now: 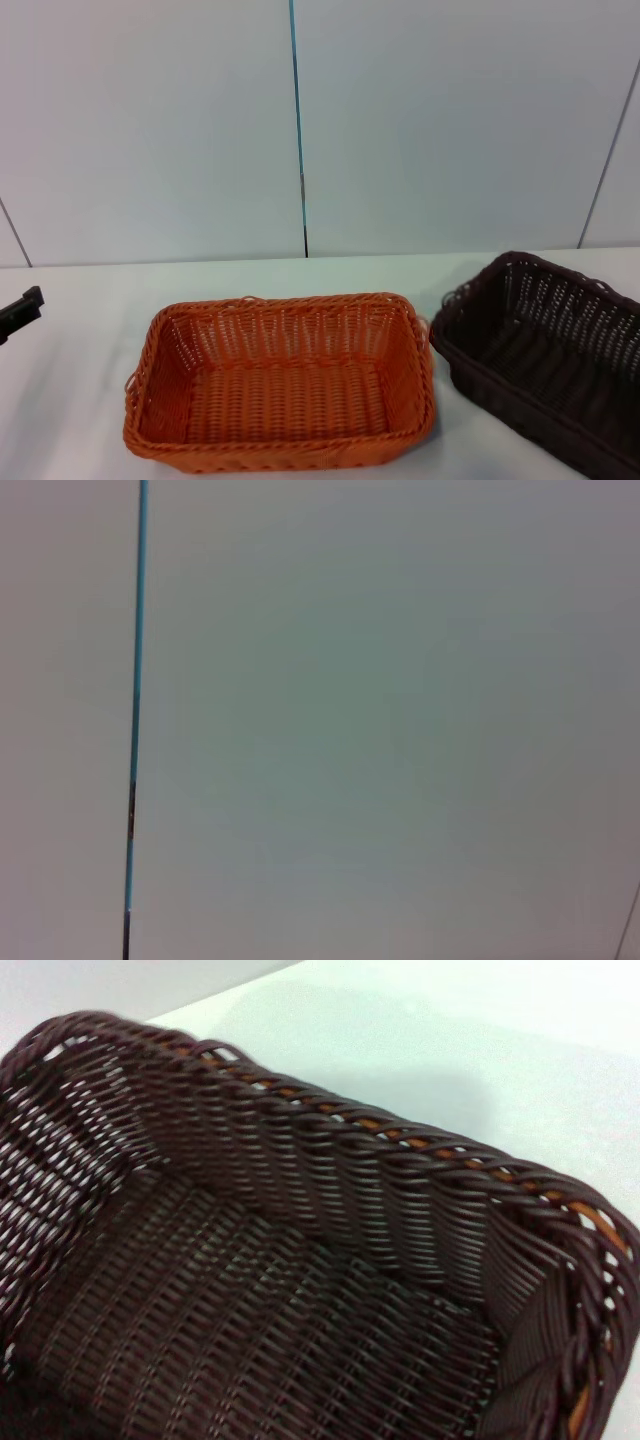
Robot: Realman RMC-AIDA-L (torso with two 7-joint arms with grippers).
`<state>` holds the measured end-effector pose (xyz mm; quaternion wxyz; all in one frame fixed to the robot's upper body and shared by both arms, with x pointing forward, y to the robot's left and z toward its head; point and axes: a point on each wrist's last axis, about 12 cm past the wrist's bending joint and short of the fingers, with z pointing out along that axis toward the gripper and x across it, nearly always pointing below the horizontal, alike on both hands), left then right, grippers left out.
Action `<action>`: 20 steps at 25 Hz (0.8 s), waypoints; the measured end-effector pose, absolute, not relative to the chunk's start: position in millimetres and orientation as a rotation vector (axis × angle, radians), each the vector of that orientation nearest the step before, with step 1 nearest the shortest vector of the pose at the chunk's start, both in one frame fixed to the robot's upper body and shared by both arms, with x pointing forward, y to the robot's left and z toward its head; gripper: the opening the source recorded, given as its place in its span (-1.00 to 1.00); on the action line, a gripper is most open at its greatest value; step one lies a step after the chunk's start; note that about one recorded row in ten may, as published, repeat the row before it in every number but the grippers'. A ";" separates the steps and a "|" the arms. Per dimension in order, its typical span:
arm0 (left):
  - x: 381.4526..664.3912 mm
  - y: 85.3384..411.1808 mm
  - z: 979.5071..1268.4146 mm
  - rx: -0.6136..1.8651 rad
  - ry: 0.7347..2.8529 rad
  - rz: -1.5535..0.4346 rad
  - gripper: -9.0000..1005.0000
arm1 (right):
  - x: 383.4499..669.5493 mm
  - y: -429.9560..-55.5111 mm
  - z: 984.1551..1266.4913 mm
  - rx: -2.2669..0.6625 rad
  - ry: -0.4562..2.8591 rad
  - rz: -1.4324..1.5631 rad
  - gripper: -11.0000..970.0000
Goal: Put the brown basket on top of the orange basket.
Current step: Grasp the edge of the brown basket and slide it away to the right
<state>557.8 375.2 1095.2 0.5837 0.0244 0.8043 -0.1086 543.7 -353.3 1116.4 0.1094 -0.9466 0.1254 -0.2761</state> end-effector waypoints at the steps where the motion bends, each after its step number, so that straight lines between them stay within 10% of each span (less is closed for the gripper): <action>1: 557.9 374.9 1095.2 0.057 1.877 -0.254 0.80 | 542.1 -357.0 1116.0 -2.792 0.382 -0.814 -0.21; 20: 557.3 371.6 1093.0 0.049 1.881 -0.271 0.80 | 543.0 -391.3 1140.7 -3.034 0.332 -0.822 -0.66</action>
